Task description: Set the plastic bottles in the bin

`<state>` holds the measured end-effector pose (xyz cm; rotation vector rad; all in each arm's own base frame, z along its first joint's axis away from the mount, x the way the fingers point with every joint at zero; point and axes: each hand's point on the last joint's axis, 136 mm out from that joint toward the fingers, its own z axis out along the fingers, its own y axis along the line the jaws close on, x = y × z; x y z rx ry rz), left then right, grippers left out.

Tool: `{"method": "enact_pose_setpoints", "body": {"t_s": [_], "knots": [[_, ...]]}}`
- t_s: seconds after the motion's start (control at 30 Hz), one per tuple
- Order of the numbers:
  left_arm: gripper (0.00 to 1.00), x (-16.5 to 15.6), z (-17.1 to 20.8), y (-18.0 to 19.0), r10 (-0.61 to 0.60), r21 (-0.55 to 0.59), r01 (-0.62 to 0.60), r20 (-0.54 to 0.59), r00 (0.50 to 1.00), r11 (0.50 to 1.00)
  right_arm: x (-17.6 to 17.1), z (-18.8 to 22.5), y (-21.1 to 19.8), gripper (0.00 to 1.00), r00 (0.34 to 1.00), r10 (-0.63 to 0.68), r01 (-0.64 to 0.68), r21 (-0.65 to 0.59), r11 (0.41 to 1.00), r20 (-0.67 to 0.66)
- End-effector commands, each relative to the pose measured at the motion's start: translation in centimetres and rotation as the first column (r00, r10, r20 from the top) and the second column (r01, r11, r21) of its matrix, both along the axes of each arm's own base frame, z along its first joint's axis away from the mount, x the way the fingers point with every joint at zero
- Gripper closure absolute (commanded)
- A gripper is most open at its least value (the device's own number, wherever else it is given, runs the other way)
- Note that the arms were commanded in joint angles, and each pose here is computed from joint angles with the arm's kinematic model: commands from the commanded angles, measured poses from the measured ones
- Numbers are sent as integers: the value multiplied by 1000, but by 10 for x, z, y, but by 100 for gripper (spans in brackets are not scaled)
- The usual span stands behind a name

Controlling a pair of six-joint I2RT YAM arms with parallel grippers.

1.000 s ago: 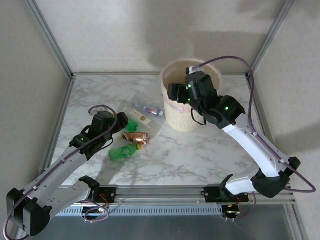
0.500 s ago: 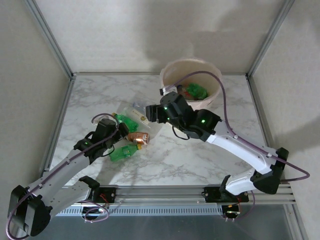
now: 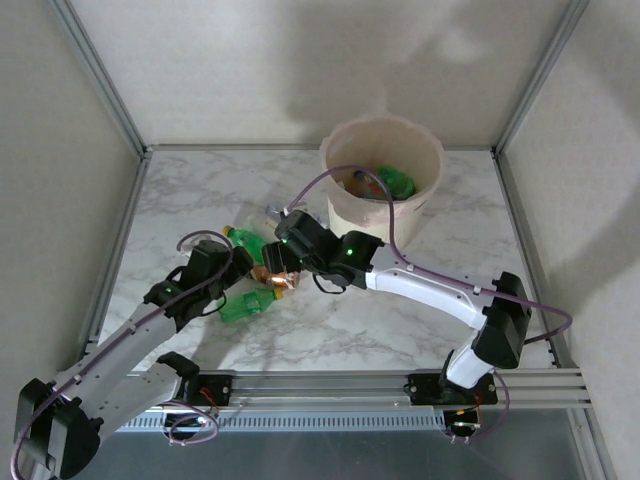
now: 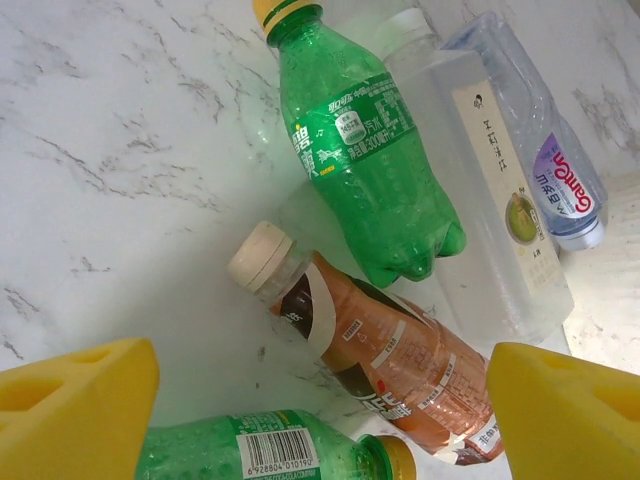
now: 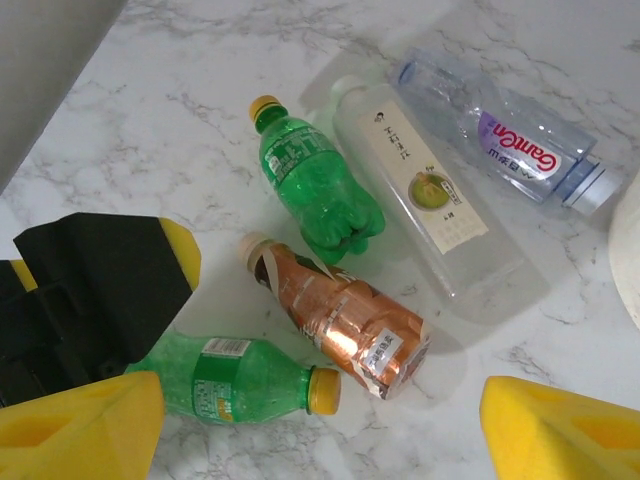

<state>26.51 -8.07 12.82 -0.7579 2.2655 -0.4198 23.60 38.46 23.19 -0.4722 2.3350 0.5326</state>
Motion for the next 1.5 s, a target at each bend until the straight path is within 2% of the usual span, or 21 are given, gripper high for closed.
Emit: {"method": "enact_pose_setpoints", "body": {"t_s": [0.0,0.4,0.77,0.83,0.93,1.17,1.47], "knots": [[15,-8,-18,6,3,24,-2,-56,998,1000,-3,-9,3,17,1000,-17,17,20,1000,-22],[13,-26,-43,-16,-139,35,145,-146,979,989,-9,-5,-22,15,997,-75,77,59,995,-27],[12,-55,-62,-50,-284,34,298,-213,935,954,-14,-9,-39,14,993,-111,113,57,992,-38],[6,-59,-62,-57,-316,21,329,-221,923,944,-15,-9,-42,14,992,-117,119,56,991,-38],[5,-64,-58,-68,-361,15,373,-210,908,928,-14,-9,-47,14,991,-132,133,47,990,-34],[7,-71,-67,-79,-407,103,443,-253,878,891,-13,-8,-54,13,988,-151,152,43,987,-25],[16,-74,-79,-98,-451,233,528,-313,836,816,-15,-5,-69,13,983,-183,184,44,982,-23]]}}
